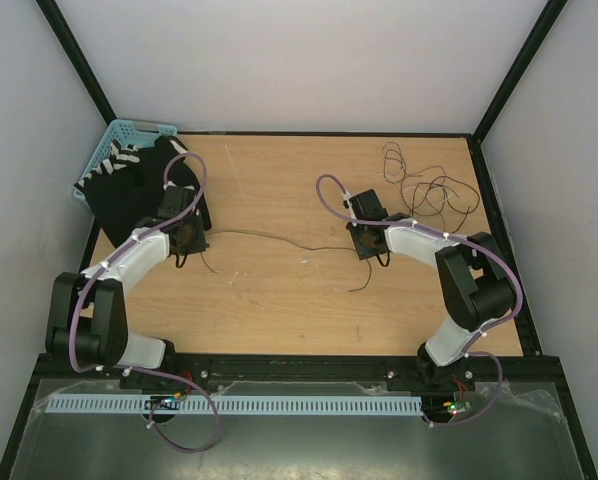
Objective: Zip-tie the wires
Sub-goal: Straighten the cable at the center of the board.
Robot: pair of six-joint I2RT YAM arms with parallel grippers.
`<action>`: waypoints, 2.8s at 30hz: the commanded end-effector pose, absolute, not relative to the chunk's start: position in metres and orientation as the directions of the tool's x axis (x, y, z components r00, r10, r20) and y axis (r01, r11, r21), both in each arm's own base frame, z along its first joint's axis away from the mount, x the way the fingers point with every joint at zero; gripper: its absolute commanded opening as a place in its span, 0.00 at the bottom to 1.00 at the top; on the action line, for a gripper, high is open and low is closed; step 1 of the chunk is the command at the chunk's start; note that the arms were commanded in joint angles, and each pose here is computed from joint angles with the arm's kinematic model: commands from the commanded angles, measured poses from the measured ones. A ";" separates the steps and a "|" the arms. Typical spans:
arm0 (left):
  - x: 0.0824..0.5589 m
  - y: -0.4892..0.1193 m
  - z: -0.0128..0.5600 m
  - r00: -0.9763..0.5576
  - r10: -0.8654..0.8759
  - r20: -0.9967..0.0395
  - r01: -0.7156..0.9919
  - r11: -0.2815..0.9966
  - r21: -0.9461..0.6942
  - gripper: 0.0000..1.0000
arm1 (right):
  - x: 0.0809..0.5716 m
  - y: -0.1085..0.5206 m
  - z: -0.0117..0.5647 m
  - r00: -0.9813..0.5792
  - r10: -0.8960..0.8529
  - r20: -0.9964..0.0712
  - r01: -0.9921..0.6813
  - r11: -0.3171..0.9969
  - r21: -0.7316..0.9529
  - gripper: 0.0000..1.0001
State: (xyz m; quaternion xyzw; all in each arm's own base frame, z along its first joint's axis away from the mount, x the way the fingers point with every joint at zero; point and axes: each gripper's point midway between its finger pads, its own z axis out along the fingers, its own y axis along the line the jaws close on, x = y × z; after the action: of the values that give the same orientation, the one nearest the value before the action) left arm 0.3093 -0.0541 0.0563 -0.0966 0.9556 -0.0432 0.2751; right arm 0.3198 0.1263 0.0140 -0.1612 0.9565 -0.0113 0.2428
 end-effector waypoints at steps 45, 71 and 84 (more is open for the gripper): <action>0.266 -0.087 -0.010 -0.929 -0.013 -0.371 -0.021 1.000 0.016 0.00 | 0.329 0.053 0.010 -0.923 -0.146 -0.355 -0.152 0.988 -0.012 0.37; 0.286 -0.092 0.024 -0.897 -0.036 -0.441 -0.029 0.999 -0.023 0.69 | 0.386 0.050 0.117 -0.705 -0.018 -0.709 -0.043 0.999 0.016 0.77; 0.309 -0.108 0.135 -0.719 -0.187 -0.669 0.022 0.957 -0.291 0.96 | 0.465 -0.005 0.099 -0.678 0.095 -0.729 0.210 0.975 -0.067 0.65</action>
State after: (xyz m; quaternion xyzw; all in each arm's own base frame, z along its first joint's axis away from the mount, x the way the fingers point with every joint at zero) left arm 0.3053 -0.0917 0.0930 -0.0567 0.9398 -0.0810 0.3271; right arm 0.4410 0.0103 0.1031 0.0579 0.9202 -0.0386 0.3853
